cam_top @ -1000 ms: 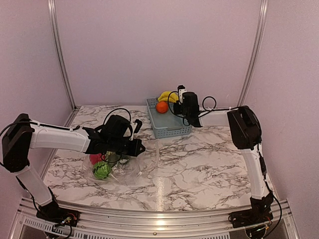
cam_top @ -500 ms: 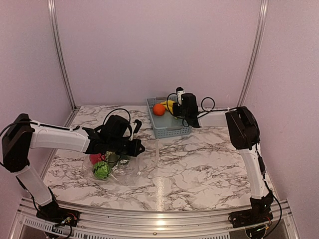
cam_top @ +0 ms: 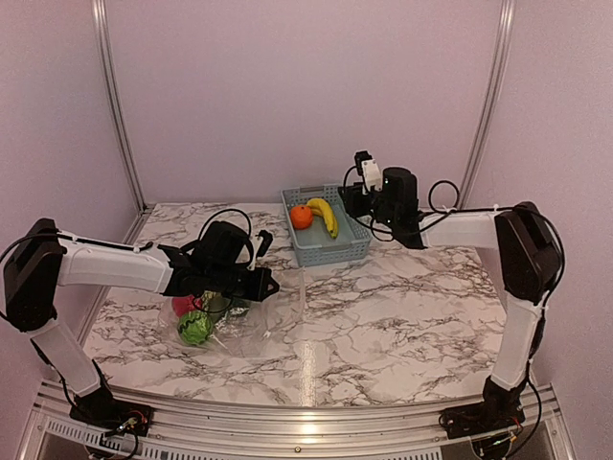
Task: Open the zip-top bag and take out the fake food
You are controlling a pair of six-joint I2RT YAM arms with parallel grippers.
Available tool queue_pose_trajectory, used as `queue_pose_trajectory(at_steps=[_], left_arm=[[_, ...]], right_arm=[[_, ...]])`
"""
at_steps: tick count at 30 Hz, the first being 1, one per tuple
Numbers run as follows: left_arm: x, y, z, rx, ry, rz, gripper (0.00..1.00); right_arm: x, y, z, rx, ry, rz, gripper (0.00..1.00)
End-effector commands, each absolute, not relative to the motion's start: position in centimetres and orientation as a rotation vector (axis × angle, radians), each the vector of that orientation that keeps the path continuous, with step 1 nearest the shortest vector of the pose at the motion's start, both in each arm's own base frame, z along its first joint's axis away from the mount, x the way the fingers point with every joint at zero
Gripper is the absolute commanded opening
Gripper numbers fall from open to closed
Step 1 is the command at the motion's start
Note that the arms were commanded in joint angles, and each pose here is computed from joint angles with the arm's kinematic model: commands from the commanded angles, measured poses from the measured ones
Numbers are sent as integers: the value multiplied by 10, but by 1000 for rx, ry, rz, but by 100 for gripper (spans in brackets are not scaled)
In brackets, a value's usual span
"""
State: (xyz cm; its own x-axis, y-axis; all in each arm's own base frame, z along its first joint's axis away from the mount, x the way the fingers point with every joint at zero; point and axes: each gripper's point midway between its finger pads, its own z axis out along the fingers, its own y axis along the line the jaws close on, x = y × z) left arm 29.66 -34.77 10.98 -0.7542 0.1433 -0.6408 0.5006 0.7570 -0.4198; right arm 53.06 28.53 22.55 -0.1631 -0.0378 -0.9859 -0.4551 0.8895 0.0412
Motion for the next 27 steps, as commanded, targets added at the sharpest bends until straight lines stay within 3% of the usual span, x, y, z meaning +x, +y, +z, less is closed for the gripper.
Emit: queue_pose_trajectory(at_steps=[1,14,27], left_arm=[[298,-350,119,471,2333,-830,0],[292,-360,134,506,2285,-882,0],[271,-410,157,655,2205,-961,0]], right_arm=[[465,321,240,-516,1625,611,48],[327,387,210,-742,1618,930,44],[285,405,142,-634,1786,1264,27]])
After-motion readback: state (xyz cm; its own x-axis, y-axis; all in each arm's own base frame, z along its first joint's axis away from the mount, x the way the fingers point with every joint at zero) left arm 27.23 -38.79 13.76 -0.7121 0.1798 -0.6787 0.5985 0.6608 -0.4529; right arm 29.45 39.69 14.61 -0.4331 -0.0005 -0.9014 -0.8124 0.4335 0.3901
